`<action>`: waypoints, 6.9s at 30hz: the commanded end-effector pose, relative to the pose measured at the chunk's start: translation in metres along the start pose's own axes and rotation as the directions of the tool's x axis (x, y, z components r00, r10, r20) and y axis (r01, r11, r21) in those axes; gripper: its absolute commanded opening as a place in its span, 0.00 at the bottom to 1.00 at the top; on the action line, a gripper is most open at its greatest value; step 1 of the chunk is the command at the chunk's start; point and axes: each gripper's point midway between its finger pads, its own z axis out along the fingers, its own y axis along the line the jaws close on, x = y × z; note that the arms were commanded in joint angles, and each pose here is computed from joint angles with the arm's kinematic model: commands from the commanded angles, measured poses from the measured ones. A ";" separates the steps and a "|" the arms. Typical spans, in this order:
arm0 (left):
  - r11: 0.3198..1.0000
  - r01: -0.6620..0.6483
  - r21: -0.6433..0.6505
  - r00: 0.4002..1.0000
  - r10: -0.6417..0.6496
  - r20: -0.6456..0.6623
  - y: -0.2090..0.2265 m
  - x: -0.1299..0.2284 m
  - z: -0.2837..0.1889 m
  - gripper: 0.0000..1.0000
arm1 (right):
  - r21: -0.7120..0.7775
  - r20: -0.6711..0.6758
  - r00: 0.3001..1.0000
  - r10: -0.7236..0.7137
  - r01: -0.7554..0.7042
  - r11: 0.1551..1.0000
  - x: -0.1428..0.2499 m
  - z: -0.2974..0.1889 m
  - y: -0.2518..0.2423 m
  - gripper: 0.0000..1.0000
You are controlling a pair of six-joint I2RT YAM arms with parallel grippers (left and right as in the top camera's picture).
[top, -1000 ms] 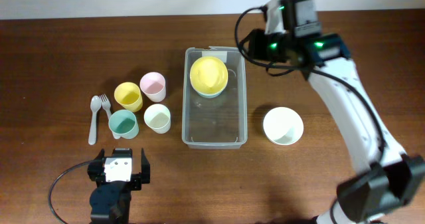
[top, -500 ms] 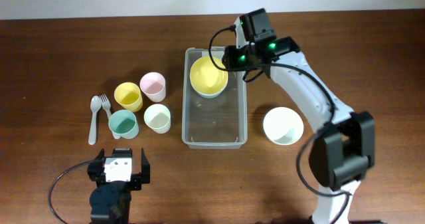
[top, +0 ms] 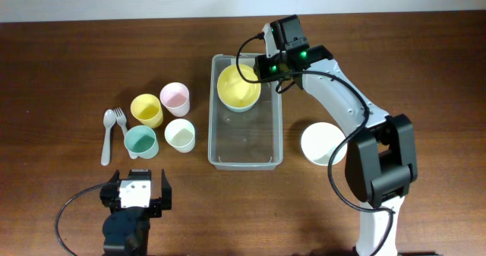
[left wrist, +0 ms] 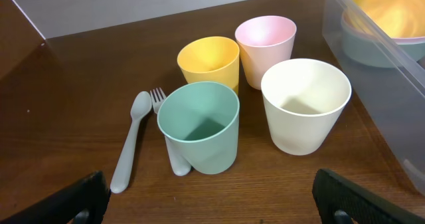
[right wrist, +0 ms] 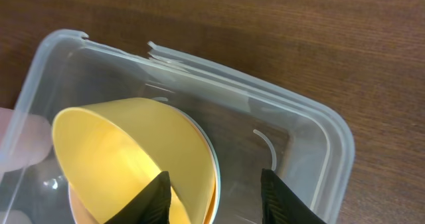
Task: Pack container
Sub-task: 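Carry the yellow bowl over the container and lower it onto the stack, then press the yellow bowl down into the stack with the right gripper, then move the right gripper to the white bowl and grasp its rim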
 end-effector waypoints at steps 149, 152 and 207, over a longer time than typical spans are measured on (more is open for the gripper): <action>1.000 0.011 0.001 1.000 -0.011 0.000 0.000 0.002 0.001 1.00 | 0.284 -0.196 0.957 0.213 -0.152 0.947 -0.001 -0.191 -0.001 0.36; 1.000 0.010 0.002 1.000 -0.010 0.000 0.000 0.002 0.001 1.00 | 0.269 -0.191 0.948 0.255 -0.199 0.942 -0.002 -0.194 -0.014 0.37; 1.000 0.010 0.002 1.000 -0.010 0.000 0.000 0.002 0.001 1.00 | 0.232 -0.274 0.636 0.721 -0.684 0.691 0.252 -0.110 -0.141 0.40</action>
